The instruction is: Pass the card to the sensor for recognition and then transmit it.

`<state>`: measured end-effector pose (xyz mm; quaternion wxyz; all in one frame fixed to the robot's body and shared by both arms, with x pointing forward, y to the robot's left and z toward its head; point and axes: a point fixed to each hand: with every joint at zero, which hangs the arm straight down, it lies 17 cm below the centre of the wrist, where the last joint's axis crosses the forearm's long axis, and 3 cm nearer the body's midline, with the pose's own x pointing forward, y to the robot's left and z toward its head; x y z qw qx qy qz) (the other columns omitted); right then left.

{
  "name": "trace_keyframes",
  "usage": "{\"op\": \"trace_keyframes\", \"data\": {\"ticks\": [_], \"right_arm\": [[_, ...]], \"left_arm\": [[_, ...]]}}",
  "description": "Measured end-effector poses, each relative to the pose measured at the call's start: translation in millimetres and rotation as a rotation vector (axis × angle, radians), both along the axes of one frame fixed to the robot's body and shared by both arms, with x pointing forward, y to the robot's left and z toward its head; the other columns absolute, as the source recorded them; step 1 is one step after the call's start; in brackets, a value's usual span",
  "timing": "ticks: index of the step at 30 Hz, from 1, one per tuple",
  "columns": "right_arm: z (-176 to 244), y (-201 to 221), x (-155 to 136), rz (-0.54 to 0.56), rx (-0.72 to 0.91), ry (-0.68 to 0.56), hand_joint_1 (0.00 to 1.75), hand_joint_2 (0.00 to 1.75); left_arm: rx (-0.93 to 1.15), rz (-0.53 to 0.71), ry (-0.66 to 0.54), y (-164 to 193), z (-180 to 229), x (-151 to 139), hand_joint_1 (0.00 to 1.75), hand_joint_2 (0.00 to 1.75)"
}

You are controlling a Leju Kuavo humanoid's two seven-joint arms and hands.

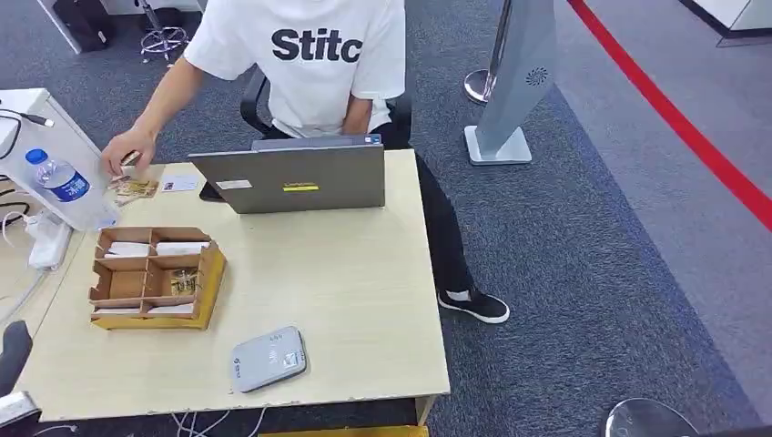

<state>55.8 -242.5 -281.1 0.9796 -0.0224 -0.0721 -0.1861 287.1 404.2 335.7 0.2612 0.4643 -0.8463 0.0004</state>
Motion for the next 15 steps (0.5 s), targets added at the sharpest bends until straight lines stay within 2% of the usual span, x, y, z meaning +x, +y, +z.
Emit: {"op": "trace_keyframes", "data": {"ticks": [2, 4, 7, 10, 15], "right_arm": [[0, 1, 1, 0.000, 0.001, -0.003, 0.00, 1.75], [0, 2, 0, 0.005, 0.015, 0.003, 0.00, 1.75], [0, 1, -3, -0.002, 0.025, 0.017, 0.00, 1.75], [-1, 1, -6, -0.018, 0.028, 0.030, 0.00, 1.75], [-1, 0, -7, -0.022, 0.026, 0.033, 0.00, 1.75]], "left_arm": [[-0.072, -0.024, -0.072, 7, 5, -15, 0.00, 1.75], [-0.212, -0.034, -0.167, 23, 9, -37, 0.00, 1.75], [-0.444, -0.089, -0.246, 45, -1, -59, 0.00, 1.75], [-0.598, -0.074, -0.271, 65, -27, -80, 0.00, 1.75], [-0.634, 0.004, -0.280, 76, -38, -101, 0.00, 1.75]]}}
